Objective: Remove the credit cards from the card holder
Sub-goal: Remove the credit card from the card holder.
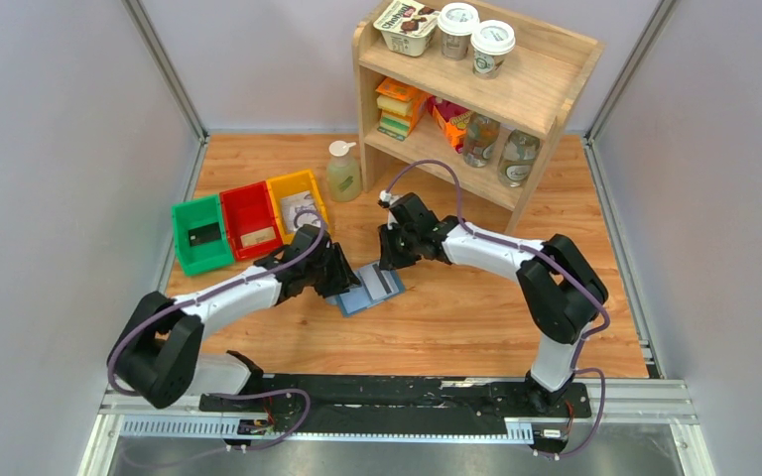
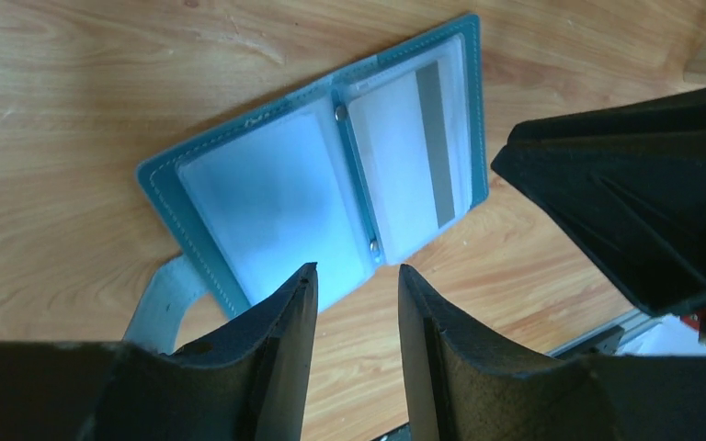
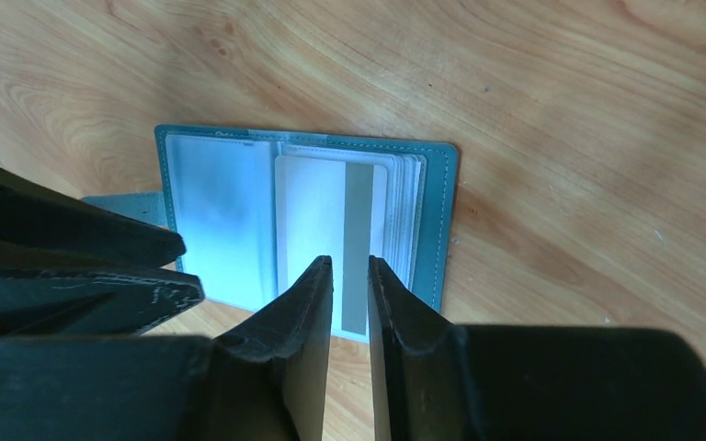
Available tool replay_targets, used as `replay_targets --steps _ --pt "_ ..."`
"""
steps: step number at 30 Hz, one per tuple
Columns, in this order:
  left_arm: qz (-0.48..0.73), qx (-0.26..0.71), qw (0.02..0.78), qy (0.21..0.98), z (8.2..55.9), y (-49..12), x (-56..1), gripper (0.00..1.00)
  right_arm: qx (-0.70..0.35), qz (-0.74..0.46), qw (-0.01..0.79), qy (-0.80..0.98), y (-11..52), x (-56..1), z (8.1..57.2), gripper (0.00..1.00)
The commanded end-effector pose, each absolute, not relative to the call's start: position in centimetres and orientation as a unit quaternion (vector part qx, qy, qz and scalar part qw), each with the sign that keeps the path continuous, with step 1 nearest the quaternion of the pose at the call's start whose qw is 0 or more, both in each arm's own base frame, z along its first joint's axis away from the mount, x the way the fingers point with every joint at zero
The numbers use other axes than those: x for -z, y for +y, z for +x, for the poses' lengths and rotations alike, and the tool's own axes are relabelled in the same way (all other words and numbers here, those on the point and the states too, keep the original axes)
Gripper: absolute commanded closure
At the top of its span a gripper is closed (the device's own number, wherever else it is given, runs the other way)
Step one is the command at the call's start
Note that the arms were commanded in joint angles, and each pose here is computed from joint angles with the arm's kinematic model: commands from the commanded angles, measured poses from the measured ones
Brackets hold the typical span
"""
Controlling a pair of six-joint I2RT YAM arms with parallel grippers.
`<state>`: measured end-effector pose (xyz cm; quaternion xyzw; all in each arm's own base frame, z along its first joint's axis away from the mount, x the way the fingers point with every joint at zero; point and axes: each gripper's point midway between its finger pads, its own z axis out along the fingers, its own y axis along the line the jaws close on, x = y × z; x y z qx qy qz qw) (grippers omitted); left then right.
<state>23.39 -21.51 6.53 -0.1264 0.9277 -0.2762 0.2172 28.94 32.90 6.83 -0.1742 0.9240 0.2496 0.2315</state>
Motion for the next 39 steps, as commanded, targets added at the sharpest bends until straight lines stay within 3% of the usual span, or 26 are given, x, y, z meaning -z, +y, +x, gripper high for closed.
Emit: replay_targets --steps 1,17,26,39 --pt "-0.160 0.323 0.224 0.905 25.7 -23.9 -6.6 0.55 -0.268 -0.182 0.231 0.917 33.7 -5.7 29.3 0.77" --pt "-0.208 0.340 0.196 0.896 25.9 -24.8 -2.1 0.57 -0.273 -0.147 0.183 0.933 32.0 -1.4 26.0 0.78" --pt "-0.203 0.409 0.228 0.860 26.2 -25.7 -4.9 0.73 -0.273 -0.139 0.179 0.935 31.9 -1.2 25.9 0.79" --pt "-0.197 0.441 0.256 0.837 25.5 -25.3 -7.4 0.78 -0.276 -0.134 0.171 0.936 32.1 -0.9 25.8 0.79"
